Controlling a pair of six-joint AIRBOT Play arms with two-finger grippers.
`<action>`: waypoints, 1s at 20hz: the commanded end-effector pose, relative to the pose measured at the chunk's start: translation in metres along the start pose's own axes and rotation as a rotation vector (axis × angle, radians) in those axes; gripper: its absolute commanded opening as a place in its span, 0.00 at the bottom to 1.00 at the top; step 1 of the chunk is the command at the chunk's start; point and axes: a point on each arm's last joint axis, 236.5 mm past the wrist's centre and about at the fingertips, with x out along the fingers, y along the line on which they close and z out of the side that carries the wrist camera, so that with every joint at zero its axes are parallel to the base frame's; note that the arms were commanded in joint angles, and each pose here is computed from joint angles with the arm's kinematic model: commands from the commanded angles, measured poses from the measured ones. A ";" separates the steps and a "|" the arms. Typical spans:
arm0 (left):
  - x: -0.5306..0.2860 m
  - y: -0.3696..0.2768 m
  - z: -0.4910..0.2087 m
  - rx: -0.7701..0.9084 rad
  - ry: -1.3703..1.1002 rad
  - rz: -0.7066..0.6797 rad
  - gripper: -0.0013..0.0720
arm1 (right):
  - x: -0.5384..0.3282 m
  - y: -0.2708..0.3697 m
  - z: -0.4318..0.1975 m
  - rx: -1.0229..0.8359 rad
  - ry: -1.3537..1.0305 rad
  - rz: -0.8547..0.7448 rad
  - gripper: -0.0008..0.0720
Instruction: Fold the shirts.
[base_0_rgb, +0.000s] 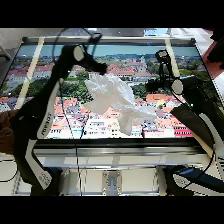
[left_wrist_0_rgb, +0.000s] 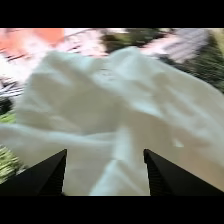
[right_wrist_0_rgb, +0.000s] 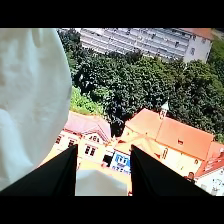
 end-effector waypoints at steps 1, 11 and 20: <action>-0.001 0.109 -0.033 -0.316 0.048 0.145 0.77 | -0.001 -0.003 -0.013 0.049 0.053 -0.015 0.52; 0.081 0.112 -0.076 -0.672 0.136 -0.163 0.77 | -0.002 0.025 -0.013 0.184 0.066 0.100 0.52; 0.113 0.081 -0.082 -0.704 0.155 -0.247 0.77 | -0.003 0.031 -0.012 0.203 0.064 0.123 0.52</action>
